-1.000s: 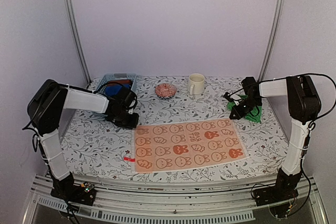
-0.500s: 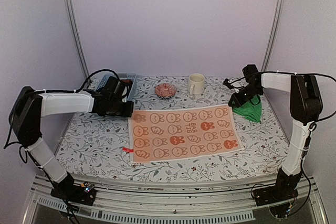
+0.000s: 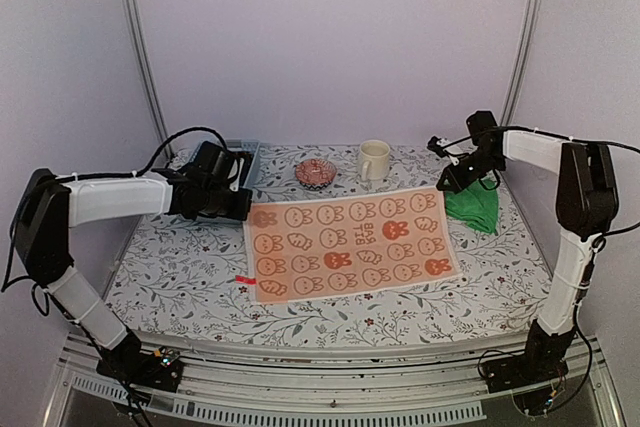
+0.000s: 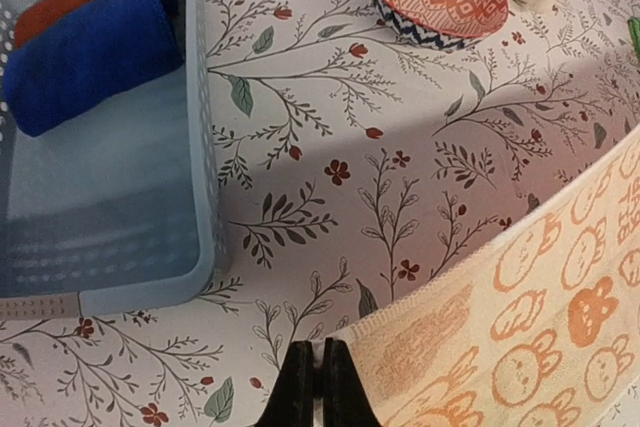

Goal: Roll the towels
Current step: Pick up the towel from the center of the board, then fold the towel at the center of the board, then adjust the towel at the center of the board.

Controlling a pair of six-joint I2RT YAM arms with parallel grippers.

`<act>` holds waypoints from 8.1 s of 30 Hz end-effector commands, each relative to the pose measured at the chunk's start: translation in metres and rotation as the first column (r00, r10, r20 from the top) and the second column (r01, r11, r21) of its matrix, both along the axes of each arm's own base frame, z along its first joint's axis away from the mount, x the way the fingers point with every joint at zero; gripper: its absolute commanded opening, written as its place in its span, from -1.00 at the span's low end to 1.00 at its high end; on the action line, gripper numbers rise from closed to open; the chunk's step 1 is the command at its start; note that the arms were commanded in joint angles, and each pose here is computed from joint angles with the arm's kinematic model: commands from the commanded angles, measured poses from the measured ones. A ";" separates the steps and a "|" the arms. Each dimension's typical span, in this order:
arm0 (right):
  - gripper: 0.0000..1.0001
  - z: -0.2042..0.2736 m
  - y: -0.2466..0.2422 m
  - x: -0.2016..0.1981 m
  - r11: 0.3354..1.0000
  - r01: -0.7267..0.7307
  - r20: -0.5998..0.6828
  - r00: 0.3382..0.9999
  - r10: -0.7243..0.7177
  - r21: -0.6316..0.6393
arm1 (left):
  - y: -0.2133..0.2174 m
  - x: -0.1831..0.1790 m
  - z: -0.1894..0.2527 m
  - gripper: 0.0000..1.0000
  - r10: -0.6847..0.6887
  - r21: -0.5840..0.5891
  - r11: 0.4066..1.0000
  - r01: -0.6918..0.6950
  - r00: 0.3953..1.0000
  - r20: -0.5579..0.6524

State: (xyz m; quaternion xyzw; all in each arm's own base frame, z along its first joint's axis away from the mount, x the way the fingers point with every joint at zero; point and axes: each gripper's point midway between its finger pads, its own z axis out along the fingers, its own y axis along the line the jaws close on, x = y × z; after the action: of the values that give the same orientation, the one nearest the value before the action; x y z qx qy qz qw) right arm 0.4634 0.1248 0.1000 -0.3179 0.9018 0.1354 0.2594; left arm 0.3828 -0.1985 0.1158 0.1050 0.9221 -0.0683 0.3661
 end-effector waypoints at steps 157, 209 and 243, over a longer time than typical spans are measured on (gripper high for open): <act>-0.92 -0.056 -0.031 -0.159 0.967 -0.252 -0.078 0.964 0.254 0.045 | -0.045 -0.166 -0.073 -1.00 -0.477 0.096 0.803 0.589 0.731 -0.488; 0.23 0.125 -0.030 -0.062 0.967 0.032 0.434 0.890 -0.143 0.253 | -0.080 -0.074 -0.015 -1.00 -0.091 -0.083 0.994 0.076 0.977 -0.191; -0.78 -0.128 -0.035 -0.101 0.977 0.210 -0.397 0.895 -0.202 -0.025 | -0.019 -0.081 -0.112 -1.00 0.084 -0.150 0.979 -0.139 0.943 -0.321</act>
State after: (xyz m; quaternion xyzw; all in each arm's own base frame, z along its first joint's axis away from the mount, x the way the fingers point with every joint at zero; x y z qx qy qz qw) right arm 0.3623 0.1223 0.0108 -0.2121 0.9299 0.2745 0.1222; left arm 0.2978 -0.2327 0.0154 0.0173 0.9584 -0.1696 0.2289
